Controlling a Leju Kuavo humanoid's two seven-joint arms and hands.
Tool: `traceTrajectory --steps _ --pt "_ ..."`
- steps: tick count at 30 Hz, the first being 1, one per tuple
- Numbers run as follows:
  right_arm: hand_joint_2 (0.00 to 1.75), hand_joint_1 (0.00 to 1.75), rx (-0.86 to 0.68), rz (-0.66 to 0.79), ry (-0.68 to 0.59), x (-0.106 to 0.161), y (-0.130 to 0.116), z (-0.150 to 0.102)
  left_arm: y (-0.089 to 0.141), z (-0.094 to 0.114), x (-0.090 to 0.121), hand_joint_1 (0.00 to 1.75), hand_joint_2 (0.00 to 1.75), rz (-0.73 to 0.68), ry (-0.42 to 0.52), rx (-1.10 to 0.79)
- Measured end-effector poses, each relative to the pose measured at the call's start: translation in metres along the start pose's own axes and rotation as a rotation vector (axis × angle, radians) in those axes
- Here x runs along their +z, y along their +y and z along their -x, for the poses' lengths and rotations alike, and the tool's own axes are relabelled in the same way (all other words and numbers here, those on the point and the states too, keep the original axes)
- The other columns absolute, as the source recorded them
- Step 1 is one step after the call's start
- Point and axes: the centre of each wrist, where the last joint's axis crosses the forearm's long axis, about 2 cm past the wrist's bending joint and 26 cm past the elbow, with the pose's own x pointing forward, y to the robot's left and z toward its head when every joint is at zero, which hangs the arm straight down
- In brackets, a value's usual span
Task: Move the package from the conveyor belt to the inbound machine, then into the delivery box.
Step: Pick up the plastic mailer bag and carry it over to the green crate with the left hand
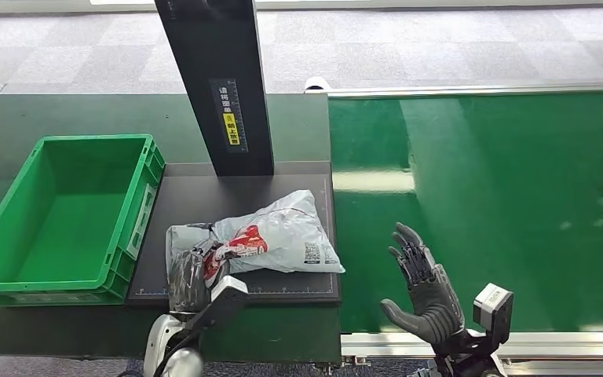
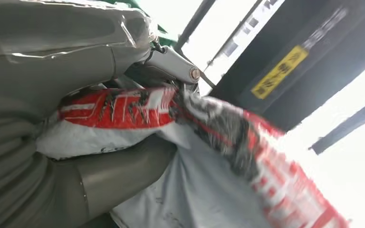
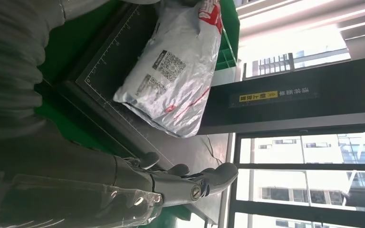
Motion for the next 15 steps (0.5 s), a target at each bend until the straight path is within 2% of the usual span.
traceTrajectory --steps 7,15 --pt "1.75 0.0 0.007 -0.012 -0.007 -0.002 -0.001 0.0 0.013 -0.012 -0.003 1.75 1.75 -0.15 -0.113 0.372" --pt "1.75 0.0 0.005 -0.011 -0.006 -0.003 -0.001 0.001 0.031 -0.021 -0.009 1.75 1.75 -0.251 -0.176 0.43"
